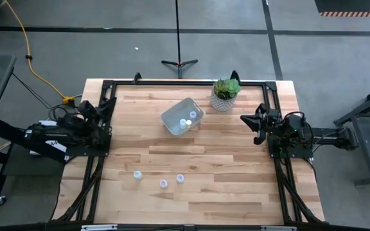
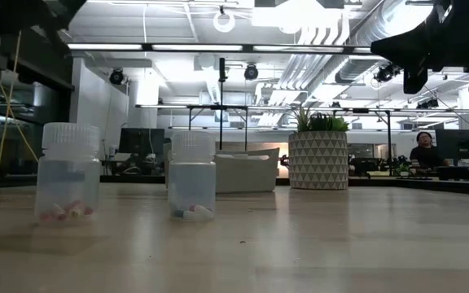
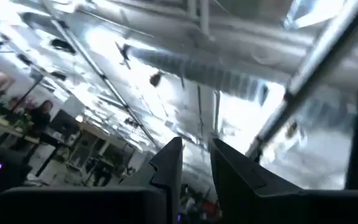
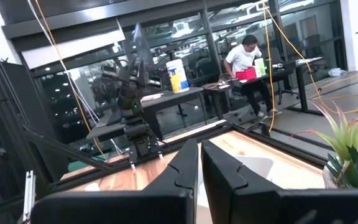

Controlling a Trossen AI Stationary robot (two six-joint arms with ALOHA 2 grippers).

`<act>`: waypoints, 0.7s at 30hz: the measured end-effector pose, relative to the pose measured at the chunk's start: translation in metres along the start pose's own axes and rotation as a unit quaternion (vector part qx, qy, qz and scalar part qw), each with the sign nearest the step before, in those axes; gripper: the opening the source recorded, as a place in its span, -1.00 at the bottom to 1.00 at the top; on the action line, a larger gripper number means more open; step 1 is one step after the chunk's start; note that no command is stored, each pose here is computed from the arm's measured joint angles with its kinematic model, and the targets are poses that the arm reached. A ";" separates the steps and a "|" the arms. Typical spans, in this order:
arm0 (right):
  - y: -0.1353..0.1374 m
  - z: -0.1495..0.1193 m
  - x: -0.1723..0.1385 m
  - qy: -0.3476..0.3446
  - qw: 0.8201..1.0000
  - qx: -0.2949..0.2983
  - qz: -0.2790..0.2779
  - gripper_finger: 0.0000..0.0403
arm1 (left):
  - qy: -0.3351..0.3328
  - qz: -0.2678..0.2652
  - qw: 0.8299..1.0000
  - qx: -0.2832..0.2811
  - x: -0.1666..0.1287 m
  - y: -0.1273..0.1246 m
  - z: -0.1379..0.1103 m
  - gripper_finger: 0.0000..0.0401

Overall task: Pick and place pill bottles into a basket
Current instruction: Put the transparent medicine bottle into the white bin

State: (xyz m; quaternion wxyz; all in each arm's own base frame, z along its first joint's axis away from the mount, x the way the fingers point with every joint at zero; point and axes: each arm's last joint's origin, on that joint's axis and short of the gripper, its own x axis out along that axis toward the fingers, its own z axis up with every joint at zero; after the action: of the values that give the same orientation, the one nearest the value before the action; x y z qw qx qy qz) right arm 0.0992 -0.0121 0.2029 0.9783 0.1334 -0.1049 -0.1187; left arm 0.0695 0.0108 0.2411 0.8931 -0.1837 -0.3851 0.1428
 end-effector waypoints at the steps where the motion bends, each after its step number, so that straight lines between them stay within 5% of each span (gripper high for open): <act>1: 0.000 0.000 0.000 0.000 1.000 0.000 0.000 -0.94 | 0.010 -0.008 1.000 0.009 0.003 -0.002 0.003 -0.39; 6: 0.000 -0.001 0.000 0.006 1.000 0.000 -0.001 -0.94 | 0.114 -0.047 0.992 0.038 0.030 -0.023 0.022 -0.18; 10: -0.001 -0.002 0.000 0.012 1.000 -0.001 -0.003 -0.95 | 0.252 -0.059 0.965 0.039 0.058 -0.041 0.030 0.05; 17: -0.001 -0.004 0.000 0.023 1.000 0.014 -0.006 -0.98 | 0.474 -0.062 0.878 0.019 0.097 -0.064 0.022 0.24; 21: -0.002 -0.006 0.000 0.032 0.999 0.021 -0.009 -0.97 | 0.593 -0.091 0.800 -0.019 0.113 -0.073 0.004 0.23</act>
State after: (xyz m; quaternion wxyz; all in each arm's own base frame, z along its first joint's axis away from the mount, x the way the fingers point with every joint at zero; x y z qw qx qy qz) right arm 0.1002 -0.0122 0.1966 0.9771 0.1583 -0.0745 -0.1211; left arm 0.1492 -0.0088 0.3476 0.9521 -0.2134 0.2025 -0.0832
